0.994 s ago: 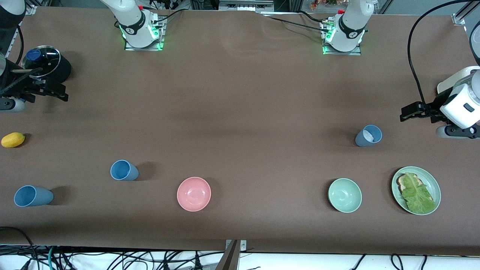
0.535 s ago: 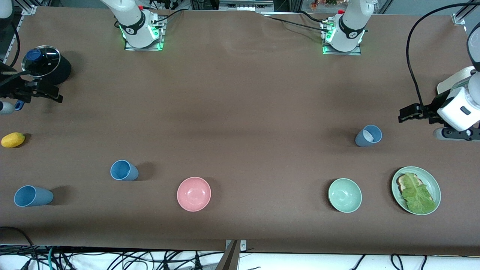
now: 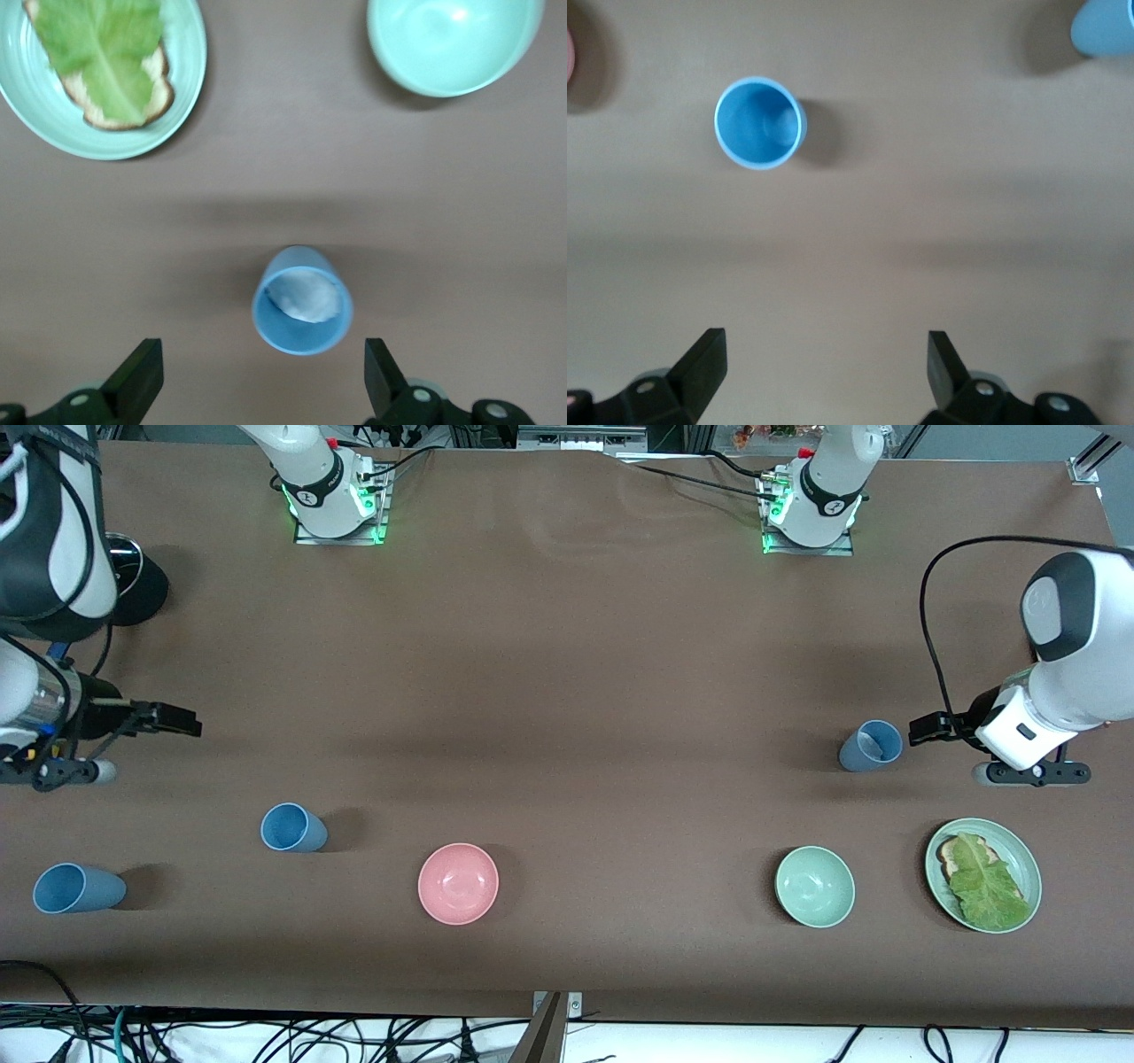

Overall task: Stack blue cups with both arms
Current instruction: 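Grasp a blue cup with the right gripper while the left gripper grasps another, then carry the tissue cup with the left gripper toward the table middle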

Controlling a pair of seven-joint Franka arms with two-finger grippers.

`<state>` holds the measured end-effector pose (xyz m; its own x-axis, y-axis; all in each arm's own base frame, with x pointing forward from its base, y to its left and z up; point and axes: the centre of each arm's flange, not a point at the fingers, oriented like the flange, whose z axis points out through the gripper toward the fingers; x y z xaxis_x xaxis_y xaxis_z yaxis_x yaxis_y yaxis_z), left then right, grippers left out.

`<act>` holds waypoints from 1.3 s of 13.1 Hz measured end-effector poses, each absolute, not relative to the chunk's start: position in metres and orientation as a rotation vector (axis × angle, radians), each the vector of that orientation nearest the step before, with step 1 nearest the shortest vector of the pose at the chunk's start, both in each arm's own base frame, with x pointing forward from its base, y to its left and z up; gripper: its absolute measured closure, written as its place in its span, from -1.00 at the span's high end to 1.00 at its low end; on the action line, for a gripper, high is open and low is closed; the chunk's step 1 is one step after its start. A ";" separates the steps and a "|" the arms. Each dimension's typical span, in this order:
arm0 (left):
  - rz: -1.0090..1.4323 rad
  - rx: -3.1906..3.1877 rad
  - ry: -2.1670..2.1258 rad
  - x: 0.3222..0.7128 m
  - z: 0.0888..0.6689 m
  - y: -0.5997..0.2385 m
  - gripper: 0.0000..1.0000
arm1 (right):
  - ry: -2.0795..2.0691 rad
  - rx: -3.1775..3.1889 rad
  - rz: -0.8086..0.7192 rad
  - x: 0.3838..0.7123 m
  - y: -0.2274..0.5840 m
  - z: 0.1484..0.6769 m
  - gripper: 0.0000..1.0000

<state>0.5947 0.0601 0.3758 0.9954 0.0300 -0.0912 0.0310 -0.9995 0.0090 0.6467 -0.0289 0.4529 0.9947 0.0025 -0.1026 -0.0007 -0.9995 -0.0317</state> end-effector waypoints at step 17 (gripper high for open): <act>-0.246 3.117 0.044 0.541 0.244 0.070 0.09 | -0.110 -3.151 0.005 0.718 0.010 0.290 0.97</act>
<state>0.5411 0.0704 0.2442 0.9872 0.0268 -0.1569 0.0291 -0.9995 0.0123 0.7184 0.0100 0.2905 0.9976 0.0698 -0.0033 0.0698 -0.9975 0.0110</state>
